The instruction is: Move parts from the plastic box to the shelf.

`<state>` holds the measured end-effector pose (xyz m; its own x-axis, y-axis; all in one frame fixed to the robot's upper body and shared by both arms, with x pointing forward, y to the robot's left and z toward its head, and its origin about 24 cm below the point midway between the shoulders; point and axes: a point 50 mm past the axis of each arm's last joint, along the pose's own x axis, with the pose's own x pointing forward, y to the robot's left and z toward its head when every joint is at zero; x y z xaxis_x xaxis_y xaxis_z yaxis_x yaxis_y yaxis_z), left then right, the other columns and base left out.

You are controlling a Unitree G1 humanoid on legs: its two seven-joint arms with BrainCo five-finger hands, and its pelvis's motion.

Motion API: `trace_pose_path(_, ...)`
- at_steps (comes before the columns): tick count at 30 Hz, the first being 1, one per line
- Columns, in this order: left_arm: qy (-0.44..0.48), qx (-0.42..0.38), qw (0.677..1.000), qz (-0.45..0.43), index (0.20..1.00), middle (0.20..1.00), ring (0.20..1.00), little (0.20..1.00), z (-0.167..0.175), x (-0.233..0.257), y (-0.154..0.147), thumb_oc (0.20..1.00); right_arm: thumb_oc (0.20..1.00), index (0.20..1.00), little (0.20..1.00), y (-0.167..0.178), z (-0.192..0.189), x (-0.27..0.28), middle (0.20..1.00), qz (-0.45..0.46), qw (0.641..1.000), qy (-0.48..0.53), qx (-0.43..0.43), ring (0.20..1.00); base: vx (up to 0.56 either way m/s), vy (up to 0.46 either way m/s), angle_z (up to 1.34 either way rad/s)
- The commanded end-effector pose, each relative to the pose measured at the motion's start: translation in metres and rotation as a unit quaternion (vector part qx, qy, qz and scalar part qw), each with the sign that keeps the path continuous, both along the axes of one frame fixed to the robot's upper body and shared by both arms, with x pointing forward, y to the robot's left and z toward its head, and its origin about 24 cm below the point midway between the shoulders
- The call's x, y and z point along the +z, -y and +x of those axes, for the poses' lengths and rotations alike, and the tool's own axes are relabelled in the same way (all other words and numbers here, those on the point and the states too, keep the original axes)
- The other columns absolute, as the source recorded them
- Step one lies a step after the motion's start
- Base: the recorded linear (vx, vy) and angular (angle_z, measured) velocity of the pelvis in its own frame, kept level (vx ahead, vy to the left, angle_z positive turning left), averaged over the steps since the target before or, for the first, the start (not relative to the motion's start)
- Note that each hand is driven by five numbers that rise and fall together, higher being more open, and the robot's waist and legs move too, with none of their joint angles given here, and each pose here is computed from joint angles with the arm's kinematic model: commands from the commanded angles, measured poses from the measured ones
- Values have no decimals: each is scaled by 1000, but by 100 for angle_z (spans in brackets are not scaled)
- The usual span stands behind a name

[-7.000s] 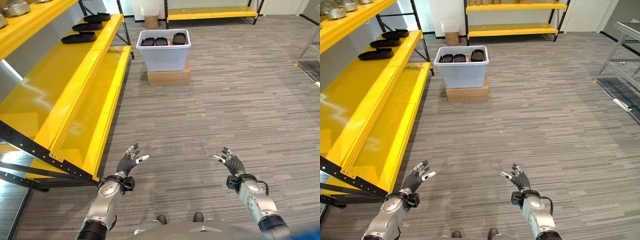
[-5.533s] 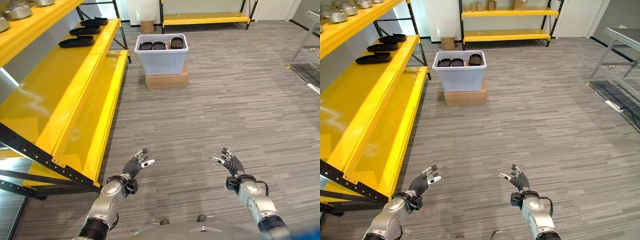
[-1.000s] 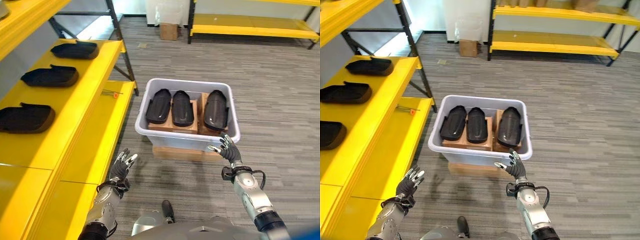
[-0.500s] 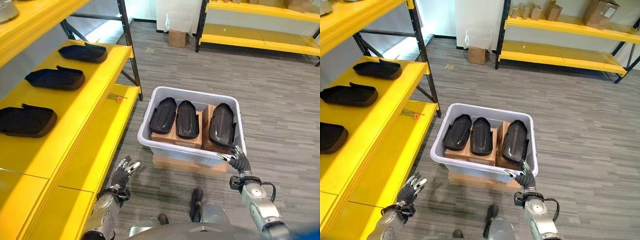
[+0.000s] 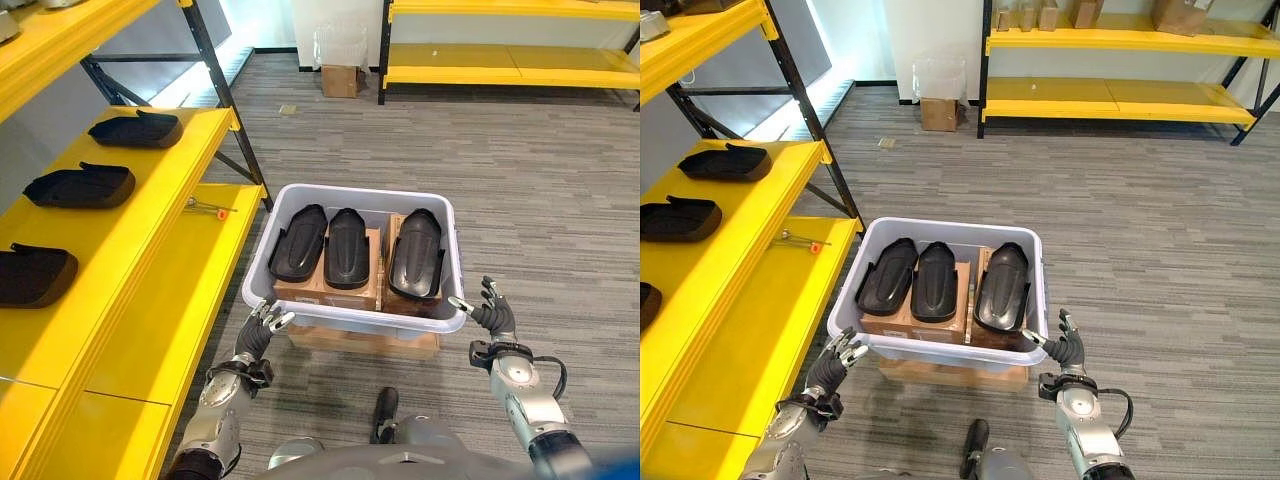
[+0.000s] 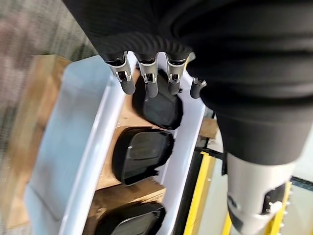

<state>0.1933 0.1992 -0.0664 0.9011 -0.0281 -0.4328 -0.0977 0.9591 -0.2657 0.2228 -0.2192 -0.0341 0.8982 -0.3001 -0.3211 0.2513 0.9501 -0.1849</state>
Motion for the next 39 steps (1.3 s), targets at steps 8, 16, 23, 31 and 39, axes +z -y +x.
trace_pose_path(8, 43, 10, 998, -33, 1000, 1000, 1000, 1000, 12, 9, 6, 1000, 1000, 1000, 1000, 8, 18, 35, 1000, -50, 994, 92, 34, 1000, 127, 290, -41)
trace_pose_path(16, 19, -38, 999, 29, 1000, 1000, 1000, 1000, 2, 4, -1, 1000, 1000, 1000, 1000, -7, 10, 21, 1000, 25, 996, 84, 14, 1000, 53, 186, 4)
trace_pose_path(23, 24, -36, 999, 22, 1000, 1000, 1000, 1000, -3, 6, -2, 1000, 1000, 1000, 1000, -9, 20, 31, 1000, 21, 994, 106, 13, 1000, 0, -14, 8)
trace_pose_path(31, 49, -62, 997, 11, 1000, 1000, 1000, 1000, 9, 22, 3, 1000, 1000, 1000, 1000, -15, 59, 68, 1000, -25, 985, 158, 62, 1000, 33, -3, 12)
trace_pose_path(39, 179, -38, 980, -83, 1000, 1000, 1000, 1000, 64, 82, 15, 1000, 1000, 1000, 1000, -14, 116, 136, 1000, -72, 968, 235, 53, 1000, -208, 46, 16)
